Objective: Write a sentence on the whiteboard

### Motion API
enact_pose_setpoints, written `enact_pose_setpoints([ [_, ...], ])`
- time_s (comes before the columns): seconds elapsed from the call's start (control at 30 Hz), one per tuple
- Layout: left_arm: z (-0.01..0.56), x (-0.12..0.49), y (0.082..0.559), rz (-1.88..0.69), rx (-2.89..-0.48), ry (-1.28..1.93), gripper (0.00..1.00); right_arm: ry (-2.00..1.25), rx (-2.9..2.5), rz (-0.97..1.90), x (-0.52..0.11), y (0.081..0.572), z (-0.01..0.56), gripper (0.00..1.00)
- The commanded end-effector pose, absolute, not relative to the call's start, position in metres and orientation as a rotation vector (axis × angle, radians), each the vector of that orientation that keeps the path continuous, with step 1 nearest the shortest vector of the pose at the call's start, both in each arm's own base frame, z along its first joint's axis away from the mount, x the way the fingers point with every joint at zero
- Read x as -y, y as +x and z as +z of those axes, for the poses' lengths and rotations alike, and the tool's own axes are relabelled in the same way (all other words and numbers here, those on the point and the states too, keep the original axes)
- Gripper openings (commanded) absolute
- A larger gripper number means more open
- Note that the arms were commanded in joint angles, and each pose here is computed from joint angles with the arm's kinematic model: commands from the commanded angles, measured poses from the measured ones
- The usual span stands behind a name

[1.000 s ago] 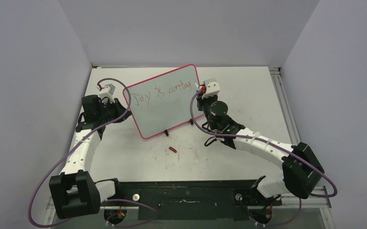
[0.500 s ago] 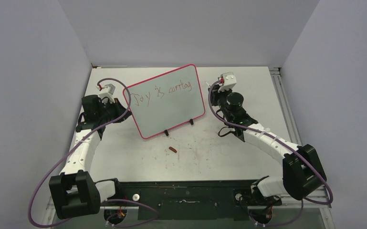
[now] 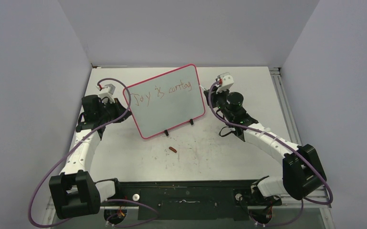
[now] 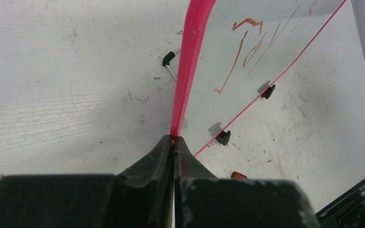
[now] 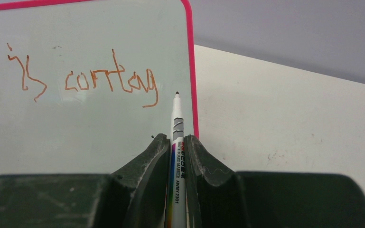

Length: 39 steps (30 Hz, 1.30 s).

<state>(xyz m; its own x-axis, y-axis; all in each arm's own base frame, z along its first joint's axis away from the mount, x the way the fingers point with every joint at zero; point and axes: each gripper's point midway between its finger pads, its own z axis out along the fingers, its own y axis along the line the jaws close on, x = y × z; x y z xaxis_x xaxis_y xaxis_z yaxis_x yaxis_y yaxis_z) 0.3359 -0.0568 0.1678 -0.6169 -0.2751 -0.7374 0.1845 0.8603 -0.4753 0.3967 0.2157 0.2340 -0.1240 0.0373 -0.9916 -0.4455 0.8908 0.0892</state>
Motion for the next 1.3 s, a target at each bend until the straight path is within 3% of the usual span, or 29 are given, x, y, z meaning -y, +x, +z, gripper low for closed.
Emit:
enact_pose_setpoints([
  [0.0,0.193,0.058,0.342,-0.629,-2.062,-0.015,0.00,-0.340,-1.573,0.473,-0.230,0.395,0.265,0.05],
  [1.27,0.186,0.060,0.341,-0.617,-2.096,0.001,0.00,-0.401,-1.571,0.566,-0.250,0.412,0.261,0.05],
])
